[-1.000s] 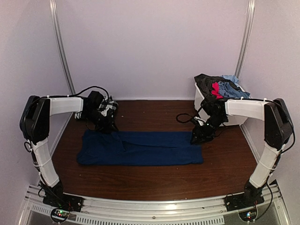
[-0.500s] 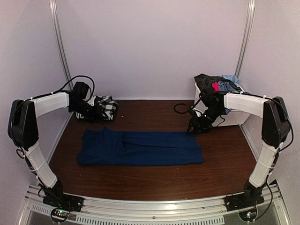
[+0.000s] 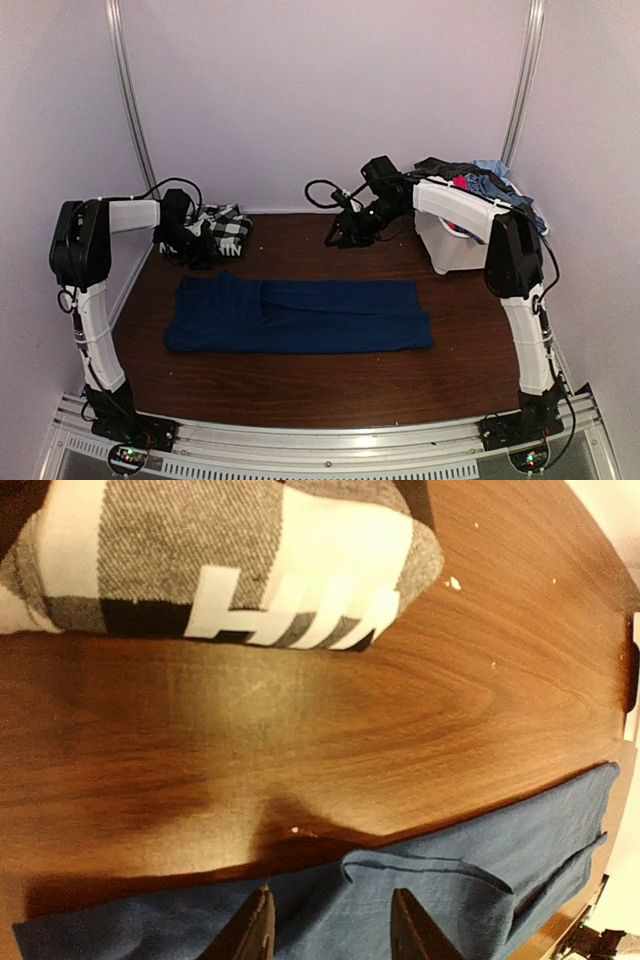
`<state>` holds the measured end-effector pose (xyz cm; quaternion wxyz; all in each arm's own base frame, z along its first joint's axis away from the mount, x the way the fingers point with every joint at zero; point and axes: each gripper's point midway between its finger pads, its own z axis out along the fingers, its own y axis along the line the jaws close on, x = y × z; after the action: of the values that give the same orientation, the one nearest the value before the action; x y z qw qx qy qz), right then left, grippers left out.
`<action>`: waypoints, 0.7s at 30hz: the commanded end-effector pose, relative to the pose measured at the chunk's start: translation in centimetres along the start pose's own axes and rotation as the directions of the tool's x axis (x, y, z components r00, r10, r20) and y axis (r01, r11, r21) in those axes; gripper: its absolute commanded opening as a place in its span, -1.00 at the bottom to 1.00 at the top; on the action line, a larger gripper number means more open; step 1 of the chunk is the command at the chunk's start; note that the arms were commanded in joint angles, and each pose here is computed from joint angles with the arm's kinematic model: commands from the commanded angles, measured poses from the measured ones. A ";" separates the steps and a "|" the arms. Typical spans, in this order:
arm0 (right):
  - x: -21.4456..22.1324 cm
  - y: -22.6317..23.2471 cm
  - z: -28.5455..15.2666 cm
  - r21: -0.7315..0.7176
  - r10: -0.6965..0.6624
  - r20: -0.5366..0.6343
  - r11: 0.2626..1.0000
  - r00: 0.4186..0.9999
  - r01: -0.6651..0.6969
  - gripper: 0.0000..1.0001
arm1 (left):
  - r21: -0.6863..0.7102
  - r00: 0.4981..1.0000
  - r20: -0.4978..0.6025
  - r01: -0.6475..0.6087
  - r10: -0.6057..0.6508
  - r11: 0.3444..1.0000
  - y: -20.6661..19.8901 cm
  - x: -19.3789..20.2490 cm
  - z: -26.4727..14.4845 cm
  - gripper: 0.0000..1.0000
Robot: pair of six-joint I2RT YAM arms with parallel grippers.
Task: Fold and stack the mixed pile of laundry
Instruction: Rotate the rectangle-folded T-shirt at the center of the board.
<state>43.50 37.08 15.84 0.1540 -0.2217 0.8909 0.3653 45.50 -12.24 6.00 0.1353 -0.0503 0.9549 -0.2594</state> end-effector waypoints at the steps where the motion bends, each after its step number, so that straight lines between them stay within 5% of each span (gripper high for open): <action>1: 0.3 3.2 1.3 -0.092 -0.010 -0.032 0.996 0.999 0.007 -0.04 | 0.030 0.996 -0.001 -0.087 0.087 0.996 -0.8 -1.3 0.1 -0.17; 16: 4.0 0.7 0.1 -0.001 0.012 -0.070 1.000 0.997 -0.012 -0.04 | 0.046 0.986 -0.078 -0.144 0.147 0.989 -0.3 0.4 2.5 -0.19; 21: 4.3 0.4 -0.3 0.010 0.016 -0.069 1.000 0.997 -0.016 -0.05 | 0.029 0.983 -0.054 -0.173 0.174 0.985 -0.6 0.0 1.5 -0.90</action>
<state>39.38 36.45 11.94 0.0878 -0.2178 0.9046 0.3559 45.36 -13.45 3.20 0.1028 0.0160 0.9580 -0.2673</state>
